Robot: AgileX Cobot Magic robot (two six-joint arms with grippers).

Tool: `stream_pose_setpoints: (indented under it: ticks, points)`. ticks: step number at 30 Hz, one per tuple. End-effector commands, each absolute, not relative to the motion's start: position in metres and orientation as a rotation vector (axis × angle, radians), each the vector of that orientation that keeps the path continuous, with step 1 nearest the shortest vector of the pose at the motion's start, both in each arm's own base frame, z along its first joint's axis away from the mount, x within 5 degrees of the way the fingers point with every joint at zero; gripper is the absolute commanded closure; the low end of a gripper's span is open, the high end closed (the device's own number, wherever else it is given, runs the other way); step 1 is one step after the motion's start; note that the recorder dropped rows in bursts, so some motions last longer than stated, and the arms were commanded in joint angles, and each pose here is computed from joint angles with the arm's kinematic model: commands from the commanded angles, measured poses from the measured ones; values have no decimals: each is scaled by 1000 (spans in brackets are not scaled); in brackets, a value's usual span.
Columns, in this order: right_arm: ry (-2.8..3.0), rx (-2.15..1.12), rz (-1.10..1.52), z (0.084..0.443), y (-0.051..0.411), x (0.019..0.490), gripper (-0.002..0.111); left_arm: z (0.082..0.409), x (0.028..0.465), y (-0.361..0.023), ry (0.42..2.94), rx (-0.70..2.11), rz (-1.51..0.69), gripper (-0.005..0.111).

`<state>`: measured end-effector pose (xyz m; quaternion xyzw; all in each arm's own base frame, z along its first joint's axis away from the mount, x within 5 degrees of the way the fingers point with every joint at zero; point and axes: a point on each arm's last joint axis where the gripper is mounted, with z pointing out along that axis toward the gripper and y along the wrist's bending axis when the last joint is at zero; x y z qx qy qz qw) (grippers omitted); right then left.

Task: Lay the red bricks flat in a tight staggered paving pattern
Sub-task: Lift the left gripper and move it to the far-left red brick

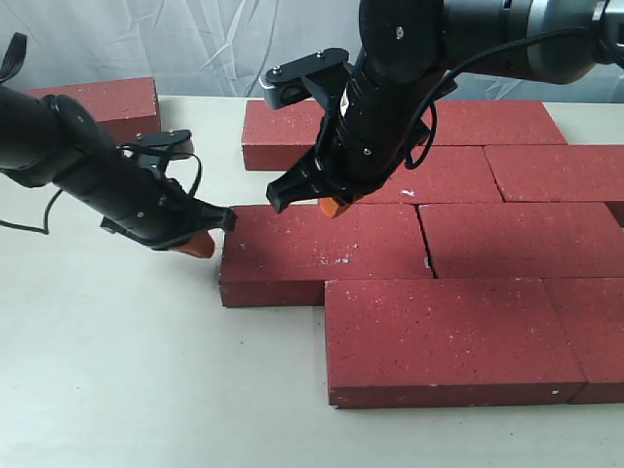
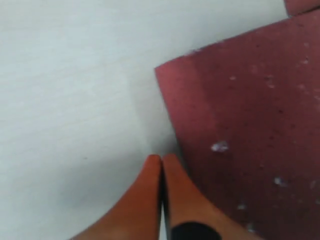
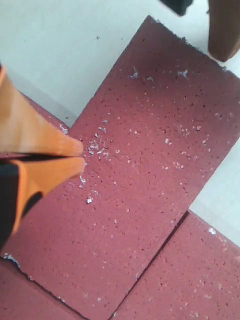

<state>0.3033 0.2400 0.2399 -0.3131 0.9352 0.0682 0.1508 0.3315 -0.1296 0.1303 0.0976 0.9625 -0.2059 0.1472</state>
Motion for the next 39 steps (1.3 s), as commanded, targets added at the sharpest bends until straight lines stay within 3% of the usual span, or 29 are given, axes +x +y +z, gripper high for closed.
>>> stream_pose_setpoints:
  ticks: [1,8,19,23,29,34,39]
  points:
    - [2667,-890,193,245,237,304,109,131,341,-100,2780,170,-588,107]
    - [2666,-889,194,245,237,305,109,135,352,-60,2768,10,-580,107]
    - [2727,-915,130,244,230,301,109,181,376,-28,2612,14,-493,107]
    - [2747,-758,135,259,210,308,109,196,388,-23,2546,26,-448,107]
    - [2758,-558,154,284,173,315,109,231,411,-13,2460,25,-293,107]
    - [2740,-526,162,291,168,314,109,273,429,-3,2353,-1,-147,107]
    - [2752,-528,157,287,168,316,109,294,447,3,2320,9,-61,107]
